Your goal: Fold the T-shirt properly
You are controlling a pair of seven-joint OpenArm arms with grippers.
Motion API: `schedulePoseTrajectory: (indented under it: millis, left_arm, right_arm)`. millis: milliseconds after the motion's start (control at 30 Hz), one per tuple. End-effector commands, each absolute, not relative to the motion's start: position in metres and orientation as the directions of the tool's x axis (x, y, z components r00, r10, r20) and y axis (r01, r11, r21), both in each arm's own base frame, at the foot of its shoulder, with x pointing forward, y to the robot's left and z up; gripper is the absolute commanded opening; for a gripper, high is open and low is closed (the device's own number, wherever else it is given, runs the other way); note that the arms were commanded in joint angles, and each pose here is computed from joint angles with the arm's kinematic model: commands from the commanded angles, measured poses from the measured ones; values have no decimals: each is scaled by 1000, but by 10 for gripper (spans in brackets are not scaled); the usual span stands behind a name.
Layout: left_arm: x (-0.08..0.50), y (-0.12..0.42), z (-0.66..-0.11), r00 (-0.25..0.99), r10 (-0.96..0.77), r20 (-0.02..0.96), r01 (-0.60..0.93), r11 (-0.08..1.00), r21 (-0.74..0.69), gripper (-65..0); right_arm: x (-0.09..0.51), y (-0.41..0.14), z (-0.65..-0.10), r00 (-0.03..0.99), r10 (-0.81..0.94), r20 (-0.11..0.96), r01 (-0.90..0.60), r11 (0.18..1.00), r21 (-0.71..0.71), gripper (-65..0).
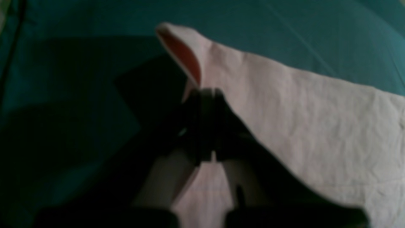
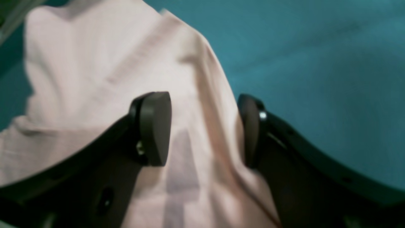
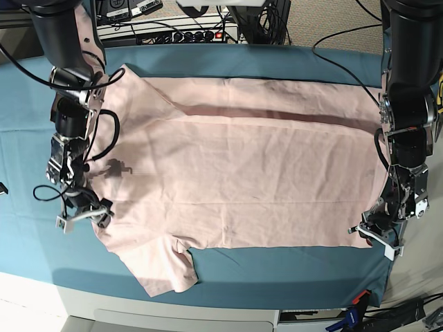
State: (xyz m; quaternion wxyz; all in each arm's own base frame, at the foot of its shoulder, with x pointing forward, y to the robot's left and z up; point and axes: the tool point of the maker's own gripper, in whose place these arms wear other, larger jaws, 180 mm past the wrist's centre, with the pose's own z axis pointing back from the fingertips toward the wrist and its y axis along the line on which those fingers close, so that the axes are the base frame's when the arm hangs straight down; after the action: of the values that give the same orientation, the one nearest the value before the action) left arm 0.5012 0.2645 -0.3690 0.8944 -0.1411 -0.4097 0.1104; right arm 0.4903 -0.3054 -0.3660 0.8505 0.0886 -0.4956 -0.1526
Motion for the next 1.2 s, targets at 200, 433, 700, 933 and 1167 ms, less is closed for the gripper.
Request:
schedulePoseTrajectory:
  millis: [200, 433, 700, 933, 1167]
  left_arm:
    - [517, 272, -342, 586, 318, 745, -68, 936, -347, -650]
    - [516, 272, -343, 589, 318, 743, -69, 936, -346, -650]
    - [512, 272, -349, 596, 319, 737, -73, 935, -346, -650]
    - [512, 275, -348, 595, 317, 738, -74, 937, -343, -650]
    - [514, 268, -327, 559, 332, 760, 29, 908, -418, -650]
  right_arm:
    - [509, -314, -331, 384, -345, 856, 154, 938, 310, -334]
    - [509, -314, -331, 384, -344, 857, 153, 939, 308, -506]
    - [507, -316, -335, 419, -283, 863, 140, 959, 247, -650]
    - [506, -304, -326, 419, -238, 876, 13, 967, 256, -650]
    - [502, -309, -318, 419, -179, 890, -56, 973, 222, -650]
